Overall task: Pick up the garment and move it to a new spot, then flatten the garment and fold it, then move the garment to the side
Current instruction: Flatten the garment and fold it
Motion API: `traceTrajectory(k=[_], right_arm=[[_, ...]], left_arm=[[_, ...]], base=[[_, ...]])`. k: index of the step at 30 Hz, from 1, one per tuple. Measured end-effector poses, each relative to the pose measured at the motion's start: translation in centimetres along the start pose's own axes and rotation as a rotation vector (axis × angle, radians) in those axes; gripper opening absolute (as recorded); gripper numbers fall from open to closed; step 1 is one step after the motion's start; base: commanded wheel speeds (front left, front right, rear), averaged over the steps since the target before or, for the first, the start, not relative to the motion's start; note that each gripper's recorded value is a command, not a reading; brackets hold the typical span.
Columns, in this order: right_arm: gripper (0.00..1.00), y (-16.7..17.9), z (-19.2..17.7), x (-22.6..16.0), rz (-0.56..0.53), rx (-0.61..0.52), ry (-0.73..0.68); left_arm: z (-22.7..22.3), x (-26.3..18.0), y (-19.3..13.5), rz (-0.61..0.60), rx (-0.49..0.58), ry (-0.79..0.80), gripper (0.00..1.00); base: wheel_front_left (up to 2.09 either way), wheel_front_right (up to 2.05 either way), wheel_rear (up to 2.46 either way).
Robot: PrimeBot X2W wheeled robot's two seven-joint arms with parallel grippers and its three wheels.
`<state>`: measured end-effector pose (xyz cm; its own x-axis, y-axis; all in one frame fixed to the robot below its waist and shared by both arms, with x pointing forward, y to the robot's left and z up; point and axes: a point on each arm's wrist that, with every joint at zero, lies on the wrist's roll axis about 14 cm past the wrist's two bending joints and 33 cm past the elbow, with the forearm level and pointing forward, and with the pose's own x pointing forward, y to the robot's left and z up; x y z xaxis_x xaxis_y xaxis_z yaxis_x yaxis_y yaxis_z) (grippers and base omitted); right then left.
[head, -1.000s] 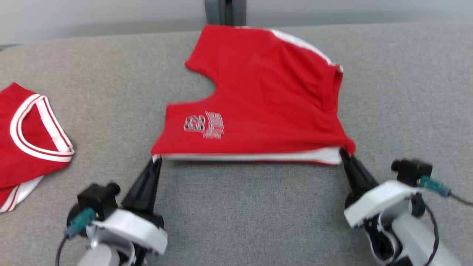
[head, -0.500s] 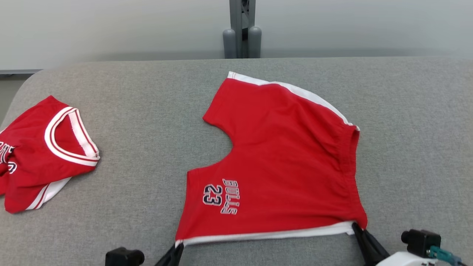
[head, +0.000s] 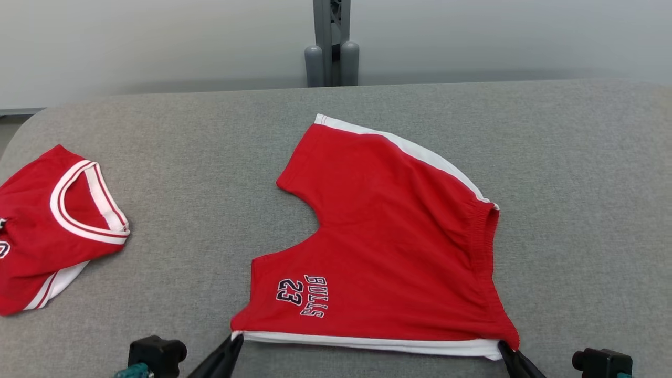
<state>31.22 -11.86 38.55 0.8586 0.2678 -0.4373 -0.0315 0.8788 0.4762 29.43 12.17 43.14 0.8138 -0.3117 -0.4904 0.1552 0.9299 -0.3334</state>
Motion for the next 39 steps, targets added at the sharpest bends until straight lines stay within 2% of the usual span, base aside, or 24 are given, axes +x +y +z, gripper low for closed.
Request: traceTrajectory(k=[10, 17, 26, 39], right_arm=[[0.0, 0.4, 3.9, 0.4, 0.004, 0.007, -0.101], [0.0, 2.3, 7.4, 3.8, 0.075, 0.035, -0.198], [0.0, 3.4, 11.4, 7.9, 0.125, 0.039, -0.302], [0.0, 1.4, 13.0, 12.9, 0.093, 0.013, -0.304]], left_arm=[[6.0, 3.2, -1.0, -0.103, 0.175, -0.077, 0.0], [10.7, 8.4, -2.3, -0.169, 0.184, -0.116, 0.0], [14.7, 15.8, -2.3, -0.19, 0.227, -0.085, 0.0], [15.4, 26.6, -2.0, -0.188, 0.242, 0.029, 0.0]], base=[[0.0, 0.0, 0.0], [0.0, 0.0, 0.0], [0.0, 0.0, 0.0], [0.0, 0.0, 0.0]])
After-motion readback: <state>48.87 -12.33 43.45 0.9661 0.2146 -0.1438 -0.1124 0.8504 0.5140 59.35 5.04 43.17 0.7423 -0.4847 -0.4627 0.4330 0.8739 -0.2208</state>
